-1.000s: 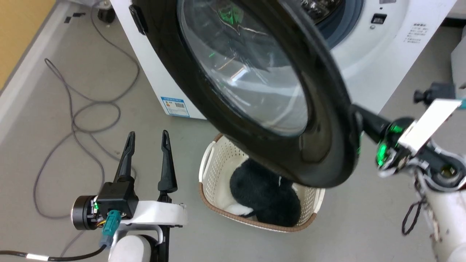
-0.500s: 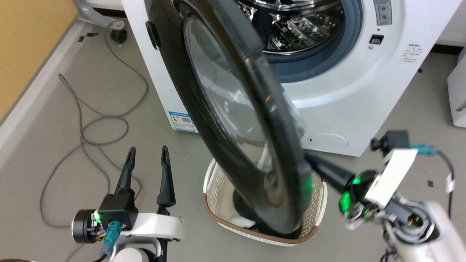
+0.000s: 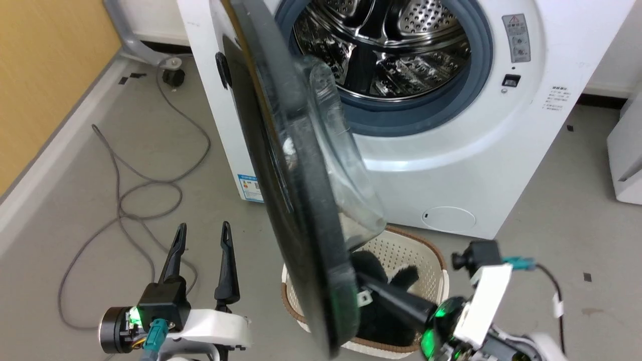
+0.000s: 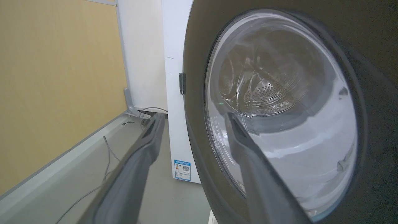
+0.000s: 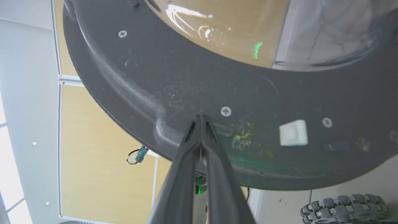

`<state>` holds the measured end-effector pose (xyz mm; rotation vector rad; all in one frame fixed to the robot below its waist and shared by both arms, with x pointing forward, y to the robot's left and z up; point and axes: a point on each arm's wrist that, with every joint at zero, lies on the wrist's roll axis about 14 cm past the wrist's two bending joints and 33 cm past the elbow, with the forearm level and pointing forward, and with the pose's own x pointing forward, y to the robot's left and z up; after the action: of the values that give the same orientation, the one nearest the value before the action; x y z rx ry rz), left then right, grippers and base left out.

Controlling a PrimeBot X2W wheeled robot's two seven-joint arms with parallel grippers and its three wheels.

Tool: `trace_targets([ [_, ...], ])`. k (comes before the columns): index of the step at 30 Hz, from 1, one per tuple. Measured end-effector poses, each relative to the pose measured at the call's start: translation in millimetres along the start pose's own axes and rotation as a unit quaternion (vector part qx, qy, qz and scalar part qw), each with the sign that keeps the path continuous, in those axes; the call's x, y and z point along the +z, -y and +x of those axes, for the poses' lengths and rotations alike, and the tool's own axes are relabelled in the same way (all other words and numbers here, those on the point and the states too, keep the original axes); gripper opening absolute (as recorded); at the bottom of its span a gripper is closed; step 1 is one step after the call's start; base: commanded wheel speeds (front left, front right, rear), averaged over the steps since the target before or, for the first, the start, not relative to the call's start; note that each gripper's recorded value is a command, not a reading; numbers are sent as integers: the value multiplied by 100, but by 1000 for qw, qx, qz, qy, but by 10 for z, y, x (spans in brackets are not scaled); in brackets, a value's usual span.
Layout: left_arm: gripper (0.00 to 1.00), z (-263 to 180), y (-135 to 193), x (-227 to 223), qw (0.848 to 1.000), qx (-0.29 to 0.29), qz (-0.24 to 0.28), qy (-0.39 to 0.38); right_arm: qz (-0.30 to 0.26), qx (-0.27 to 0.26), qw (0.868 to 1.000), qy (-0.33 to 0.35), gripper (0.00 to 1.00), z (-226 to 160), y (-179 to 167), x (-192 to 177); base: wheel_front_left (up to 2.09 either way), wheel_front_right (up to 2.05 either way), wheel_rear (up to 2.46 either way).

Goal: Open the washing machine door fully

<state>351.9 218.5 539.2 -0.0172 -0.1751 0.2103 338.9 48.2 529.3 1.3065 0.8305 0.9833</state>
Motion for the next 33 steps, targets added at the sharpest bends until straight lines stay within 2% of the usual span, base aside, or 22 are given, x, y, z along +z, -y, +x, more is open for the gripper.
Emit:
trace_targets([
  [6,100,-75,-5,-1,1000,-2,0,-1,13,0,1000,14,0,-49,8,-135,0,0,0],
  [10,100,-99,23,3,1000,-8,-2,0,-8,-5,995,100,0,-180,-30,132,0,0,0],
  [14,100,-91,56,25,1000,-14,-5,3,-45,-5,979,197,0,-370,-139,465,0,0,0],
  [17,100,-93,84,15,1000,-19,-5,2,-82,-10,957,277,0,-563,-224,716,0,0,0],
  [19,100,-94,109,11,1000,-23,-6,2,-110,-12,938,328,0,-702,-300,861,0,0,0],
  [22,100,-80,144,18,1000,-28,-8,3,-188,-30,903,386,0,-911,-416,1021,0,0,0],
  [27,100,-60,200,34,999,-36,-10,6,-331,-67,821,460,0,-1275,-560,1177,0,0,0],
  [31,100,-57,245,32,999,-42,-11,6,-427,-127,761,472,0,-1536,-526,1273,0,0,0],
  [33,100,-63,263,15,999,-45,-11,4,-487,-162,712,479,0,-1706,-597,1349,0,0,0],
])
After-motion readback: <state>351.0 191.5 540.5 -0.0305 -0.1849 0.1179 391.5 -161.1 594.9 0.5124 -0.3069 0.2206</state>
